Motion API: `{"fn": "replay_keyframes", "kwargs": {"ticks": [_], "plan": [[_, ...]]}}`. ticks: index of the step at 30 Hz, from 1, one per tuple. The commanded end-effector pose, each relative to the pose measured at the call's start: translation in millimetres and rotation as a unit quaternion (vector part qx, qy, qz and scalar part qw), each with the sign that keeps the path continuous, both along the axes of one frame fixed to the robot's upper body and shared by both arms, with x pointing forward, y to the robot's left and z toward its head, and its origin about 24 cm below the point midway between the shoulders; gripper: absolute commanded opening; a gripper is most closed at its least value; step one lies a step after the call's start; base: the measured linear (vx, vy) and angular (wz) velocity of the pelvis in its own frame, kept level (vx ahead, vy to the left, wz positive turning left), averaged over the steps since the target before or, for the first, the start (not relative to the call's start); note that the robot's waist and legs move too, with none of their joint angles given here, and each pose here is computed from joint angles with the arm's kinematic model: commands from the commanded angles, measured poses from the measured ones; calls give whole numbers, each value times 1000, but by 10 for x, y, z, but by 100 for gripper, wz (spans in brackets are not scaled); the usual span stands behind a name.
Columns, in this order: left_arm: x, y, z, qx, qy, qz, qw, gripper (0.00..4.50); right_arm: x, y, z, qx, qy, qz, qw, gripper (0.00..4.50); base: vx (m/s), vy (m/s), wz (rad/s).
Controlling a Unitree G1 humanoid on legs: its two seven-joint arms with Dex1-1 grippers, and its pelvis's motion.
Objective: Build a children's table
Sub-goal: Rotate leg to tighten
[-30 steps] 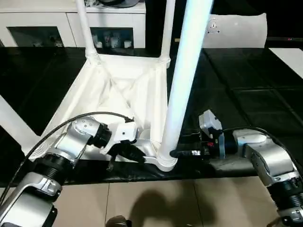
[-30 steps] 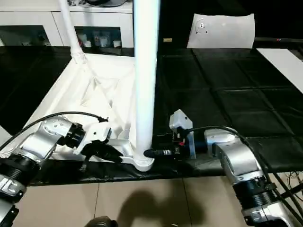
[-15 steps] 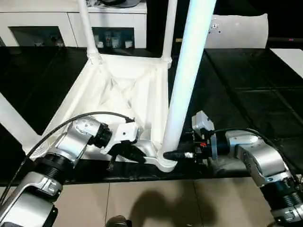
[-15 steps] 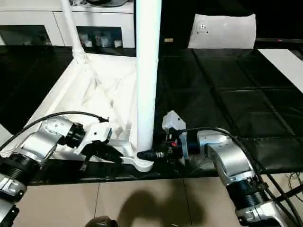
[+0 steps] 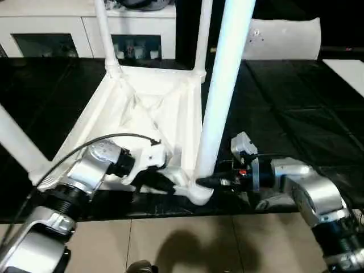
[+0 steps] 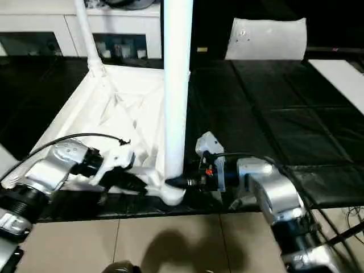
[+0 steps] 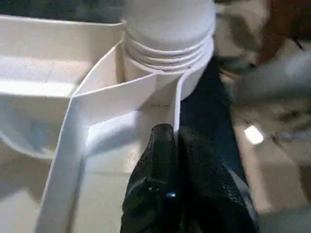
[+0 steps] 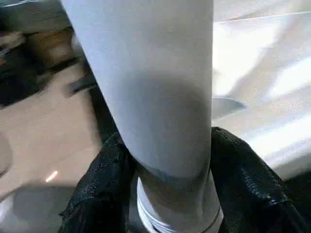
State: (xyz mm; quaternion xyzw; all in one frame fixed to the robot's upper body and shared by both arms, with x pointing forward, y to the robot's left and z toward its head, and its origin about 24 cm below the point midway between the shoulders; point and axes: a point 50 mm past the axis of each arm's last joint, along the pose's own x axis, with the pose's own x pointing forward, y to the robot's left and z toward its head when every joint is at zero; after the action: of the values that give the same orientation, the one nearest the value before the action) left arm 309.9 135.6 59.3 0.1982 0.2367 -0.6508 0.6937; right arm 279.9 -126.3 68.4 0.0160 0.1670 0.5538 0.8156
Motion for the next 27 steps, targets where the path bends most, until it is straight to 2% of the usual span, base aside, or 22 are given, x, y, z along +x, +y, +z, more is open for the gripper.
{"fn": "replay_keyframes", "kwargs": {"ticks": [1, 3, 4, 5, 8, 9, 12, 13, 14, 16, 18, 19, 22, 26, 27], "plan": [[87, -240, 68, -34, -27, 48, 998, 0, 53, 194, -6, 22, 8, -51, 998, 193, 0, 0, 0], [115, -284, 69, -43, -26, 75, 996, 0, 97, 230, -5, 29, 12, -81, 996, 193, 0, 0, 0], [176, -371, 61, -48, -35, 133, 989, 0, 195, 332, -16, 34, 25, -148, 988, 193, 0, 0, 0], [197, -404, 61, -51, -35, 153, 986, 0, 238, 376, -19, 34, 29, -177, 983, 193, 0, 0, 0], [228, -443, 69, -57, -38, 179, 981, 0, 285, 426, -22, 33, 35, -208, 977, 193, 0, 0, 0], [303, -512, 98, -69, -50, 228, 970, 0, 379, 502, -37, 19, 38, -256, 966, 193, 0, 0, 0], [345, -563, 126, -74, -55, 255, 963, 0, 440, 564, -38, 3, 25, -282, 959, 193, 0, 0, 0], [363, -582, 152, -74, -64, 260, 961, 0, 472, 586, -18, 5, 13, -296, 955, 228, 0, 0, 0], [363, -586, 158, -74, -67, 256, 962, 0, 481, 584, -6, 8, 7, -298, 955, 249, 0, 0, 0], [357, -591, 165, -75, -68, 249, 963, 0, 487, 582, 14, 14, 3, -301, 954, 249, 0, 0, 0], [343, -581, 171, -71, -75, 236, 966, 0, 492, 558, 38, 20, -4, -303, 953, 282, 0, 0, 0], [302, -536, 159, -63, -78, 205, 974, 0, 477, 489, 70, 20, -24, -287, 958, 288, 0, 0, 0], [268, -486, 135, -54, -79, 179, 979, 0, 455, 421, 96, 21, -43, -263, 964, 314, 0, 0, 0], [140, -387, 62, -53, -81, 88, 991, 0, 349, 250, 152, 7, -90, -162, 983, 345, 0, 0, 0], [54, -323, 11, -46, -72, 40, 996, 0, 262, 128, 161, -5, -90, -97, 991, 359, 0, 0, 0]]}}
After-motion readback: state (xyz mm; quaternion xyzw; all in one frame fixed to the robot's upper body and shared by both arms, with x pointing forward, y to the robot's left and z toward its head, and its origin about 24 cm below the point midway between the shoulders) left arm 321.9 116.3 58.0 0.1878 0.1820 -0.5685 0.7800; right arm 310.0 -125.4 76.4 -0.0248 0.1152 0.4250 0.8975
